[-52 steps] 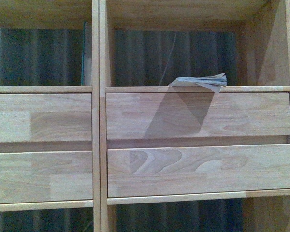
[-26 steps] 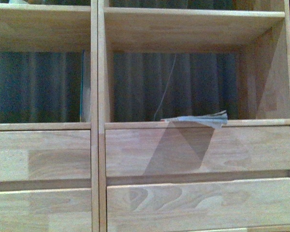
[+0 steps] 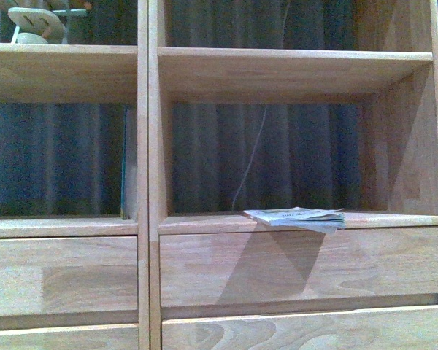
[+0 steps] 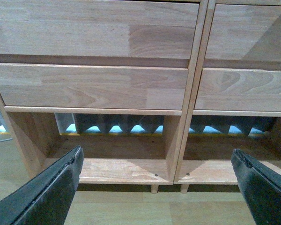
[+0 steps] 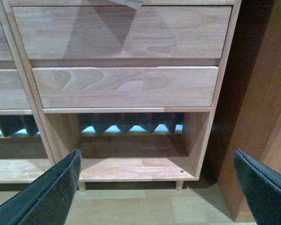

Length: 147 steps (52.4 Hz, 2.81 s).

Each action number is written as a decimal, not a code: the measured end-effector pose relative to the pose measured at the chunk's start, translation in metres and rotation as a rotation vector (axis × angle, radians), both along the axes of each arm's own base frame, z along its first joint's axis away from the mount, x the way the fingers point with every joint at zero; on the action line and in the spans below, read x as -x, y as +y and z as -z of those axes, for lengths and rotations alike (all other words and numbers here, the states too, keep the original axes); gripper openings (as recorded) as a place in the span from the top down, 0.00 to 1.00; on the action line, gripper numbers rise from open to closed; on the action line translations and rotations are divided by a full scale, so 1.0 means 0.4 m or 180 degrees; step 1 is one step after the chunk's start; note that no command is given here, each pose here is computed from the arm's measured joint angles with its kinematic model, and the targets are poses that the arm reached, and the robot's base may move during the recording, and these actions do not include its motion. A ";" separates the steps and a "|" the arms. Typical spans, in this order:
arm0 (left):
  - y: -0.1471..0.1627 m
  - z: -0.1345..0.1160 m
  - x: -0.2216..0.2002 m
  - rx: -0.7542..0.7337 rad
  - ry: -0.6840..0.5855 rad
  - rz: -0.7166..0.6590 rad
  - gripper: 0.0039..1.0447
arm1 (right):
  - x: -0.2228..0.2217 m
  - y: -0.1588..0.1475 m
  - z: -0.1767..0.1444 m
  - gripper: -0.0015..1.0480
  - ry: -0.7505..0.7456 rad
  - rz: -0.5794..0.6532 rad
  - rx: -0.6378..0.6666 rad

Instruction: Organize books on shelf

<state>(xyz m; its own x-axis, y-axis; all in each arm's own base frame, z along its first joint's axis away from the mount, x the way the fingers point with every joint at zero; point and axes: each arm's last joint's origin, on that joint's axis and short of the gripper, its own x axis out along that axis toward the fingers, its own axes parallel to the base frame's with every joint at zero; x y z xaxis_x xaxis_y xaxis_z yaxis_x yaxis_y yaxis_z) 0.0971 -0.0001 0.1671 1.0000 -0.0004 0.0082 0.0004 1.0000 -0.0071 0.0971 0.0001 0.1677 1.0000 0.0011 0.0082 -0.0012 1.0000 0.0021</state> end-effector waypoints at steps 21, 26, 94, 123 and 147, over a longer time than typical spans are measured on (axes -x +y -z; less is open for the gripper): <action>0.000 0.000 0.000 0.0000 0.0000 0.0000 0.07 | 0.000 0.000 0.000 0.07 0.0000 0.0001 0.0000; 0.000 0.000 0.000 0.0000 0.0000 0.0000 0.07 | 0.000 0.000 0.000 0.07 0.0000 0.0000 0.0000; 0.000 0.000 0.000 0.0000 0.0000 0.0001 0.07 | -0.624 0.096 -0.352 0.07 0.0453 -0.0587 -0.3340; 0.000 0.000 0.000 0.0000 0.0000 0.0001 0.07 | -0.799 0.195 -0.347 0.07 0.0614 -0.0303 -0.4167; 0.000 0.000 0.000 0.0000 0.0000 0.0000 0.07 | -0.819 0.201 -0.332 0.57 0.0566 -0.0190 -0.4299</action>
<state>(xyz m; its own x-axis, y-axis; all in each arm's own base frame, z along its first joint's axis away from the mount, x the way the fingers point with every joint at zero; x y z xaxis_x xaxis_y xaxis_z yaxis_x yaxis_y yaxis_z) 0.0971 -0.0001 0.1671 1.0000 -0.0004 0.0082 0.0004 1.0000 -0.0071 0.4247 0.0804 0.3004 0.9864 0.1376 -0.0904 0.0589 0.2172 0.9743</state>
